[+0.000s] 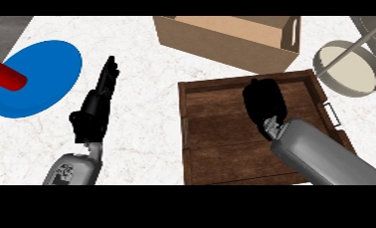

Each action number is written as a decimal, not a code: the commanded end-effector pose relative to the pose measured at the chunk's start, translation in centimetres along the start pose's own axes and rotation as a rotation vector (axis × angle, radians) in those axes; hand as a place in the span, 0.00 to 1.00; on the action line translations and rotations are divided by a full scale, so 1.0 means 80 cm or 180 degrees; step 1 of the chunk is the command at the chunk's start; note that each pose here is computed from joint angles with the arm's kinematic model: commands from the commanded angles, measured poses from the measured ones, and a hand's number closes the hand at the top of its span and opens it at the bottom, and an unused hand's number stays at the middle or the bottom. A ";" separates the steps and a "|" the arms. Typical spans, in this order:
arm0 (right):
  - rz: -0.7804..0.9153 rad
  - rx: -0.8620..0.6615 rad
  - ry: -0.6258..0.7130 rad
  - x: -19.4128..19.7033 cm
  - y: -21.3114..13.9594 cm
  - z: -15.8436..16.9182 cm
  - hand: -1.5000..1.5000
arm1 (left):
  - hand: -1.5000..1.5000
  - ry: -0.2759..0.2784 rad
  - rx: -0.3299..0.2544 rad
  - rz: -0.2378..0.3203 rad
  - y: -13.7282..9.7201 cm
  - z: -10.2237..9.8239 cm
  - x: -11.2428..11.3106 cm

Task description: Pick the tomato from the tray and place it in the tiered basket

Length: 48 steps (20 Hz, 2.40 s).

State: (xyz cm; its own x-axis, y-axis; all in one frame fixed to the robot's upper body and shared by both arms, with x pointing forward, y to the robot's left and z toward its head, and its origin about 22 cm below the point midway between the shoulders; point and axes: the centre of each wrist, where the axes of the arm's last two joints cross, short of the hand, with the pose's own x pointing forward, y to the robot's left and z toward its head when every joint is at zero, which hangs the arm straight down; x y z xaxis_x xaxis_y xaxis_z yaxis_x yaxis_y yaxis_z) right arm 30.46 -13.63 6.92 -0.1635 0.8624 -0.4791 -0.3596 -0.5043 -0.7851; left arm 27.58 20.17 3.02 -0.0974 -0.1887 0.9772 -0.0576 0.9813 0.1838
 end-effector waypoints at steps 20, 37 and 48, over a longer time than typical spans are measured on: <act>-0.0794 -0.1176 -0.0728 -0.319 0.130 0.083 1.00 | 0.50 0.0079 0.0101 0.0013 0.008 0.024 0.000; -0.1856 -0.1710 -0.0448 -0.487 -0.008 0.194 1.00 | 0.50 0.0040 0.0083 0.0004 0.014 0.027 -0.007; -0.2587 -0.1703 -0.0540 -0.495 -0.048 0.187 1.00 | 0.50 -0.0032 -0.0048 0.0011 -0.003 -0.002 0.001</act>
State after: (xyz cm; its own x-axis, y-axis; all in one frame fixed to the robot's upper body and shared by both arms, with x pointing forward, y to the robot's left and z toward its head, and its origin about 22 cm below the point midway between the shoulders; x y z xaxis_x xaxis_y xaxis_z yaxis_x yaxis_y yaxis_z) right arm 24.01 -44.95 34.91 -0.2067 0.9390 0.2749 0.0251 0.2860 -0.9579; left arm 26.91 19.75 3.10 -0.1014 -0.1894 0.9767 -0.0512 0.9814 0.1850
